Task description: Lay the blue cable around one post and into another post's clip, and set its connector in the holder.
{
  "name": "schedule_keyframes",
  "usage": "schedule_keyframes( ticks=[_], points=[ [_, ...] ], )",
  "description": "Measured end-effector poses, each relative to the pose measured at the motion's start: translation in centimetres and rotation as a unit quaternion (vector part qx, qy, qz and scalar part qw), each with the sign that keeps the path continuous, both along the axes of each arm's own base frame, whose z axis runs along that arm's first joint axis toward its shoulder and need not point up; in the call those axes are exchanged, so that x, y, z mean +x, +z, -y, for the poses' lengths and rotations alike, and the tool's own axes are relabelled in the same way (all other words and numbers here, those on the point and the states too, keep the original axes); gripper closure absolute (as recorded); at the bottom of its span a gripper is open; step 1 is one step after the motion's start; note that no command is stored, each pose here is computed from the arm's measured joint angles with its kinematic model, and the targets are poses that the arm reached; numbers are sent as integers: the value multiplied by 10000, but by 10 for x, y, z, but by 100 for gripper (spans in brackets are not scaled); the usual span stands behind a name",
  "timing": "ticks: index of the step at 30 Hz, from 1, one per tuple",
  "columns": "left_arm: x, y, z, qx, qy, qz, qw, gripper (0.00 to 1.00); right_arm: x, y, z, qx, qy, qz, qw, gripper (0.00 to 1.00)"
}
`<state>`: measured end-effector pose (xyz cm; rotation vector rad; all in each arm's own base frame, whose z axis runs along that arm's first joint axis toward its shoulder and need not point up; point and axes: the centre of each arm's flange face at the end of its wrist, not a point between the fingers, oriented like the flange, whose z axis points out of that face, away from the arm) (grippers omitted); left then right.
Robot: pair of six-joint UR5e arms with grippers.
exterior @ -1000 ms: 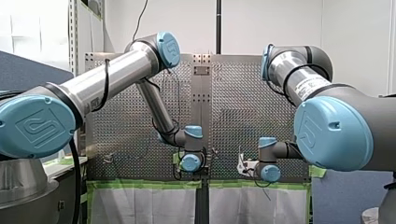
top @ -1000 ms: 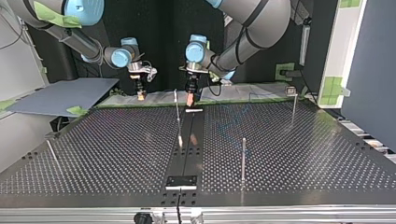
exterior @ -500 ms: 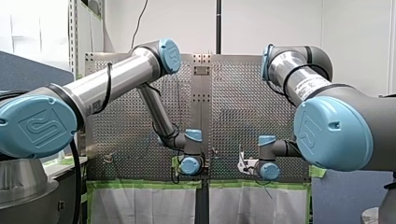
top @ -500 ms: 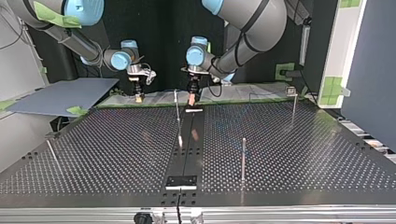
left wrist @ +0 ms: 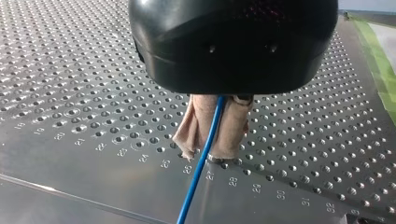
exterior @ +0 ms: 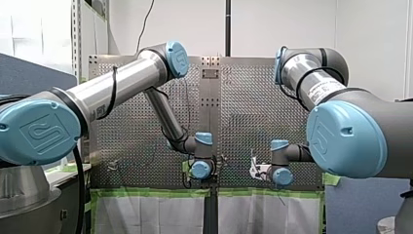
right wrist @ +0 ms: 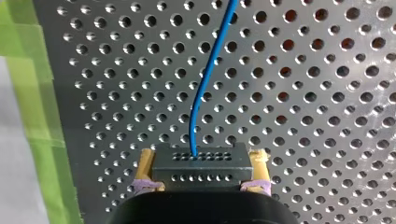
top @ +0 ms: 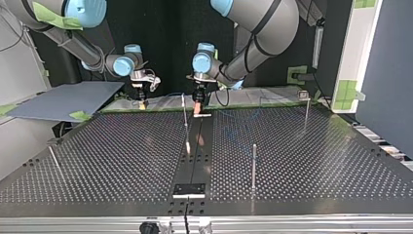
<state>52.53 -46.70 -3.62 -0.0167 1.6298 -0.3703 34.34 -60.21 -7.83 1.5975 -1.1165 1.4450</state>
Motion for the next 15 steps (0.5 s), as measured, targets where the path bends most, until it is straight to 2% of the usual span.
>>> schedule_keyframes(
  ticks=[9, 15],
  points=[
    [6, 3, -1, -43, 0, 25, 10000, 95, -5, 12, 22, -15, -85, 4, 10000, 100],
    [9, 4, -2, -41, -16, 33, 10000, 95, -15, 18, 36, -9, -198, 35, 9998, 100]
  ],
)
